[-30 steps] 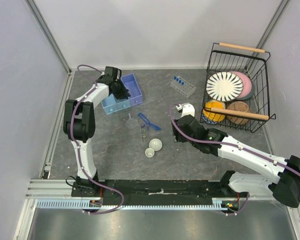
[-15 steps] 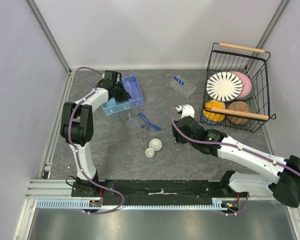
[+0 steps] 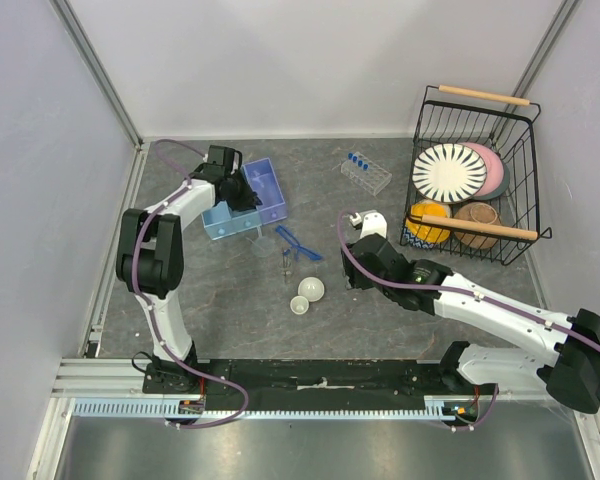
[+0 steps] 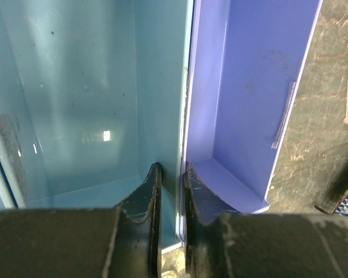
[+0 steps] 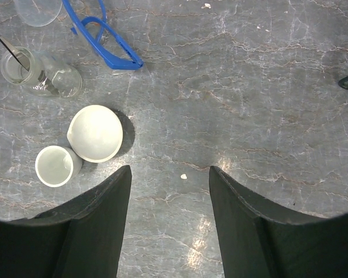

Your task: Organize the chemistry lab equipment

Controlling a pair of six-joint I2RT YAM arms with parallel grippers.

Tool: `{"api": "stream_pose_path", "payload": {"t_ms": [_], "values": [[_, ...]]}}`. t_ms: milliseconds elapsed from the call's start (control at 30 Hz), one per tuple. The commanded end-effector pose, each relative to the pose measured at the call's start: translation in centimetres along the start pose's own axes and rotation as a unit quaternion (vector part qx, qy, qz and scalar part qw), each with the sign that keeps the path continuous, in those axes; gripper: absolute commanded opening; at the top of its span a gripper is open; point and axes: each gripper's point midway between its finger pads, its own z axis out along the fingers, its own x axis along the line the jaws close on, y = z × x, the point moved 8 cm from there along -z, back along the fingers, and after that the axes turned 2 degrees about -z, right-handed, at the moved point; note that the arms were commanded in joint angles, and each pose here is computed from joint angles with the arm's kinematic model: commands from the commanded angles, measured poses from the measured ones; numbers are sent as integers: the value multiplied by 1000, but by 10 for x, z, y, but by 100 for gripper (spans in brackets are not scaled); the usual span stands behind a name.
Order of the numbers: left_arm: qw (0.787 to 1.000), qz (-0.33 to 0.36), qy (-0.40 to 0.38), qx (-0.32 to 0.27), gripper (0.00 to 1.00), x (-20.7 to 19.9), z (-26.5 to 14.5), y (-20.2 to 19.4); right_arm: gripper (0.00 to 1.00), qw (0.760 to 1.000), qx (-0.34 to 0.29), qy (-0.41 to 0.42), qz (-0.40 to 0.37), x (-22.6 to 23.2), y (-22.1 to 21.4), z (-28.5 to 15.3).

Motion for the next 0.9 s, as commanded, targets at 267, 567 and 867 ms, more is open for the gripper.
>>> {"api": "stream_pose_path", "payload": {"t_ms": [267, 567, 867], "values": [[999, 11, -35, 5, 33, -23, -32, 1, 64, 1000, -14, 3, 11, 6, 1, 2], [999, 44, -26, -16, 51, -32, -47, 11, 65, 1000, -16, 2, 11, 5, 1, 1], [977, 160, -60, -130, 64, -79, -135, 6, 66, 1000, -18, -5, -2, 3, 0, 1]]}}
